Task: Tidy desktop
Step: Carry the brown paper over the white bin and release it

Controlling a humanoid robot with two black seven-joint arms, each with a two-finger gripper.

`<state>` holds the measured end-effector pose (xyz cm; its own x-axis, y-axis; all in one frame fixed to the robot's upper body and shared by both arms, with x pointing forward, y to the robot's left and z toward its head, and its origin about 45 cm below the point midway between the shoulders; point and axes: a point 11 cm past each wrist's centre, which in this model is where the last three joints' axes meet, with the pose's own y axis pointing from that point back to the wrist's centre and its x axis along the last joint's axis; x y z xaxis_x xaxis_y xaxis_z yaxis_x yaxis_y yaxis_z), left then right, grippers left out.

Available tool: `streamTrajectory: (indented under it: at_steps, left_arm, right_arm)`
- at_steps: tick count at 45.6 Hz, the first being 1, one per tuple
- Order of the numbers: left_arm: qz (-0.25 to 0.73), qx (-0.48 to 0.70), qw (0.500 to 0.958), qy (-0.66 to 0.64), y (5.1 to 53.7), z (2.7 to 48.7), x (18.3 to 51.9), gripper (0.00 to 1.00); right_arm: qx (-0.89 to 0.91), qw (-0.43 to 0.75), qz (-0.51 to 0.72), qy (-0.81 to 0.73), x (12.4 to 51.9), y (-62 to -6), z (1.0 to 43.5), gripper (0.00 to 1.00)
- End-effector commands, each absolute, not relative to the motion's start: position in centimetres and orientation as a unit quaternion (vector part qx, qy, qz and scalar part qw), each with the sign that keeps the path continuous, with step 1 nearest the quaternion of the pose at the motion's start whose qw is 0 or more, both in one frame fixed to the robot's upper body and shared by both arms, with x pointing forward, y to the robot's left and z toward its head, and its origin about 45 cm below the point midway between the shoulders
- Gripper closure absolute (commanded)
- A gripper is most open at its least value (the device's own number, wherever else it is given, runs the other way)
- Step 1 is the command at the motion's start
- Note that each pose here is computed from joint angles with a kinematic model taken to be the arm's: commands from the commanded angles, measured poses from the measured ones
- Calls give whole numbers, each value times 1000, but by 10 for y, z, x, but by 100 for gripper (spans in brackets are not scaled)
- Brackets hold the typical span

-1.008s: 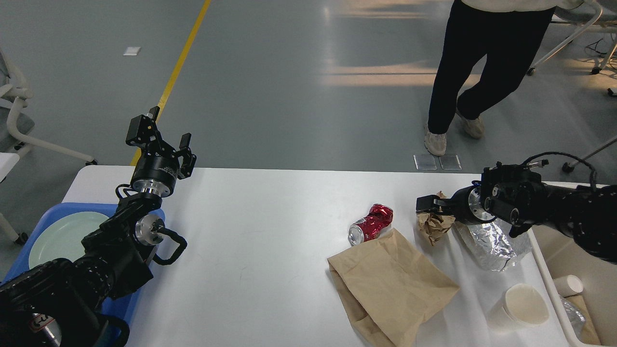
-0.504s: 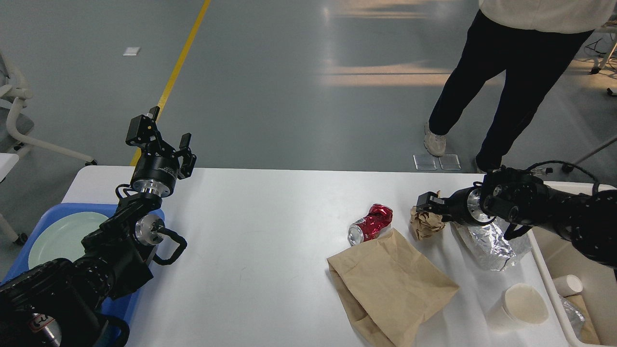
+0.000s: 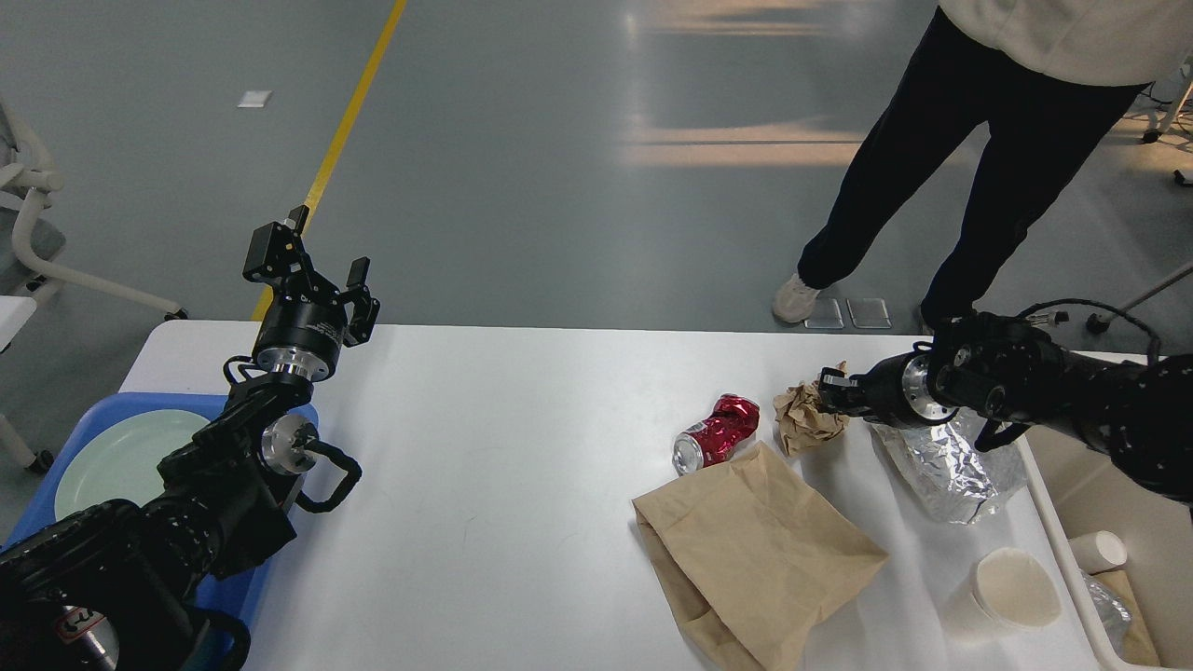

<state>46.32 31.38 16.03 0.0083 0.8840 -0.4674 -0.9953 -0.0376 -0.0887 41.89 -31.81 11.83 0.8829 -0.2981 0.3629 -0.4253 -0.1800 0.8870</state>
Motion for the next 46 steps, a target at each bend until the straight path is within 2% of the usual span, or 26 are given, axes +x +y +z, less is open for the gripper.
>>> streamTrajectory:
  at_steps: [1, 10, 20, 29, 36, 46]
  left_arm:
    - [691, -204, 680, 137, 314, 160, 463, 3]
    - [691, -203, 680, 137, 314, 160, 463, 3]
    - [691, -204, 680, 137, 314, 160, 463, 3]
    - [691, -204, 680, 137, 314, 160, 463, 3]
    - [691, -204, 680, 137, 314, 160, 463, 3]
    - [691, -204, 680, 137, 314, 160, 463, 3]
  right_arm:
    - [777, 594, 24, -208, 428, -323, 155, 100]
    - [794, 583, -26, -170, 441, -335, 241, 100]
    - [780, 592, 37, -201, 463, -341, 351, 100]
    - [721, 638, 103, -249, 466, -363, 445, 100]
    - [674, 675, 102, -282, 455, -403, 474, 100]
    - [650, 680, 46, -336, 421, -484, 467, 100]
